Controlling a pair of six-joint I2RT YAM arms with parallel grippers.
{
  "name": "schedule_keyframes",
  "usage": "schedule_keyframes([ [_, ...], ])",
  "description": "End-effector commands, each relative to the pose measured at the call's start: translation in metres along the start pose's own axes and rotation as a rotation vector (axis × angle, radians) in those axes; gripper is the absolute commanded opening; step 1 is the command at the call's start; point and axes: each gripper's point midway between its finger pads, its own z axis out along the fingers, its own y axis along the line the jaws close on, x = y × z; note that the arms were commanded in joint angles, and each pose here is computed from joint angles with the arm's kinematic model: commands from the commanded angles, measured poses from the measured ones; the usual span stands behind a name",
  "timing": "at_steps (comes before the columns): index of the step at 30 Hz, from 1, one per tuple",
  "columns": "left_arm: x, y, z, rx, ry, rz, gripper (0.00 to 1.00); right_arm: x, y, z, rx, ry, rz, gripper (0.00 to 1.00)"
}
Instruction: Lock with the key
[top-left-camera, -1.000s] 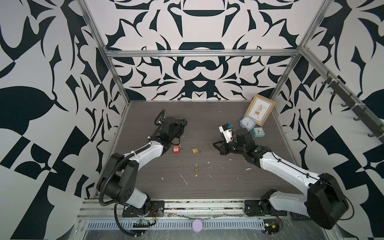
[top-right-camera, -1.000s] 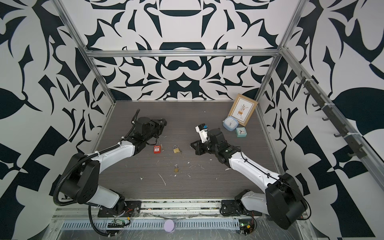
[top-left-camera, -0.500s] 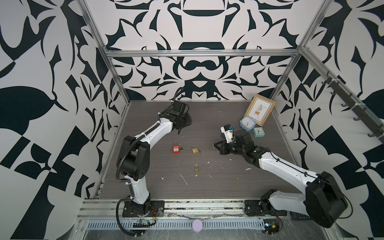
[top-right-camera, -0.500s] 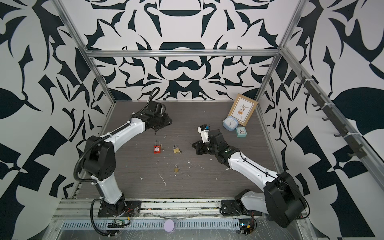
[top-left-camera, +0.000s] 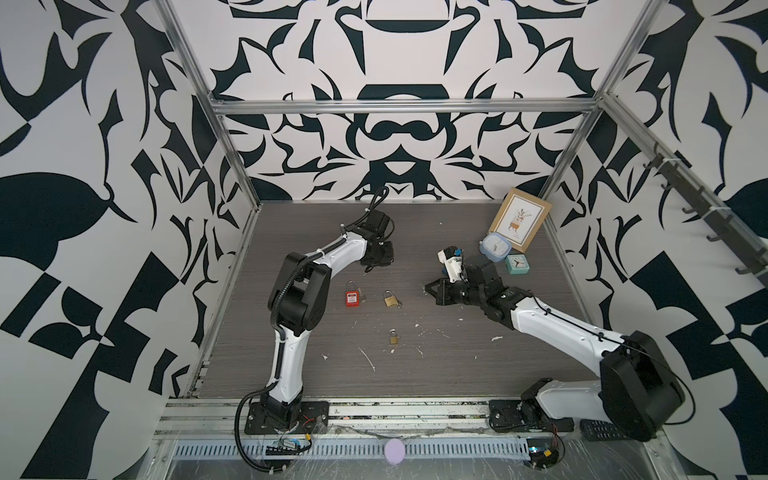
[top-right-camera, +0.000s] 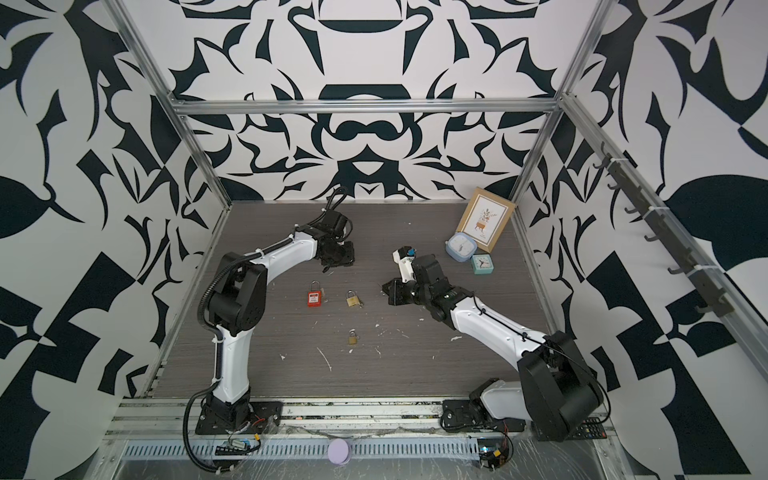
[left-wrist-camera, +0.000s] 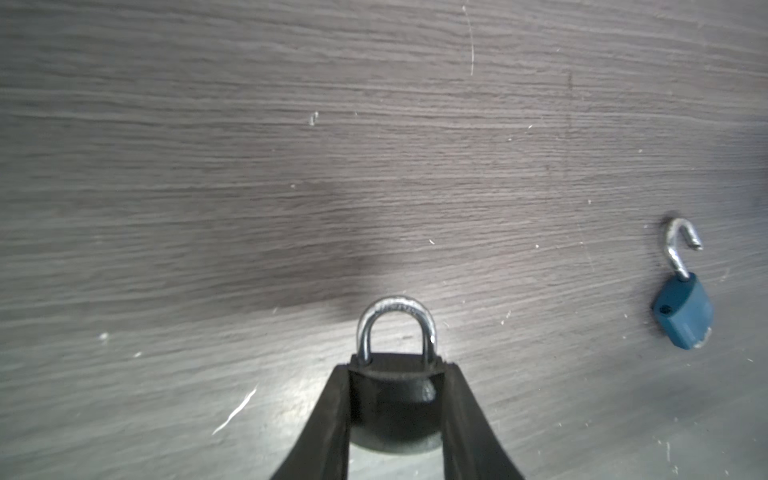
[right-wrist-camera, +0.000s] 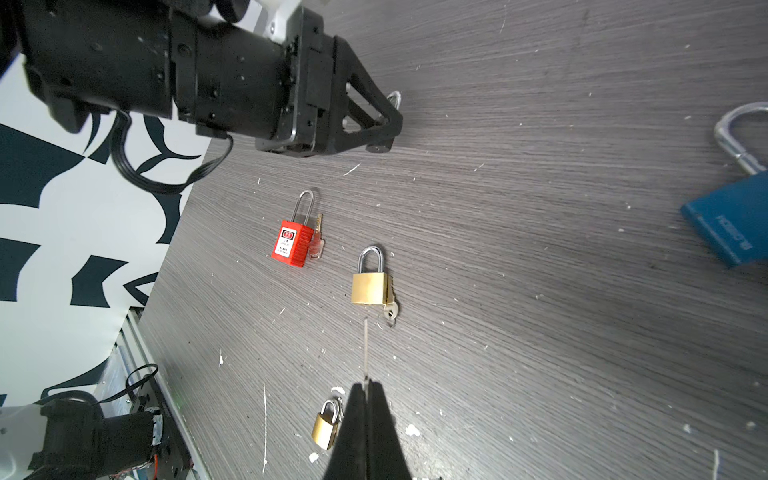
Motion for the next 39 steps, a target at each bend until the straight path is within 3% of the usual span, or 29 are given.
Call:
schedule_keyframes([
  [1, 0.005, -0.002, 0.013, -0.011, 0.032, 0.026, 0.00, -0.021, 0.016, -0.001, -0.042, -0.047, -0.024, 0.00],
  [8, 0.000, -0.003, 0.028, -0.038, 0.026, 0.042, 0.06, -0.018, 0.012, 0.007, -0.035, -0.026, -0.028, 0.00],
  [19, -0.002, -0.014, 0.035, 0.008, 0.039, 0.045, 0.40, -0.019, 0.010, 0.017, -0.046, -0.011, -0.024, 0.00],
  [28, -0.012, -0.019, 0.017, 0.040, -0.004, 0.035, 0.49, -0.021, 0.011, 0.012, -0.041, -0.020, -0.020, 0.00],
  [32, -0.039, -0.024, -0.024, 0.068, -0.117, 0.024, 0.53, -0.025, 0.006, 0.010, -0.012, -0.026, 0.004, 0.00],
  [39, -0.088, -0.025, -0.180, 0.148, -0.522, 0.136, 0.64, -0.045, -0.007, 0.027, 0.030, -0.003, 0.054, 0.00],
])
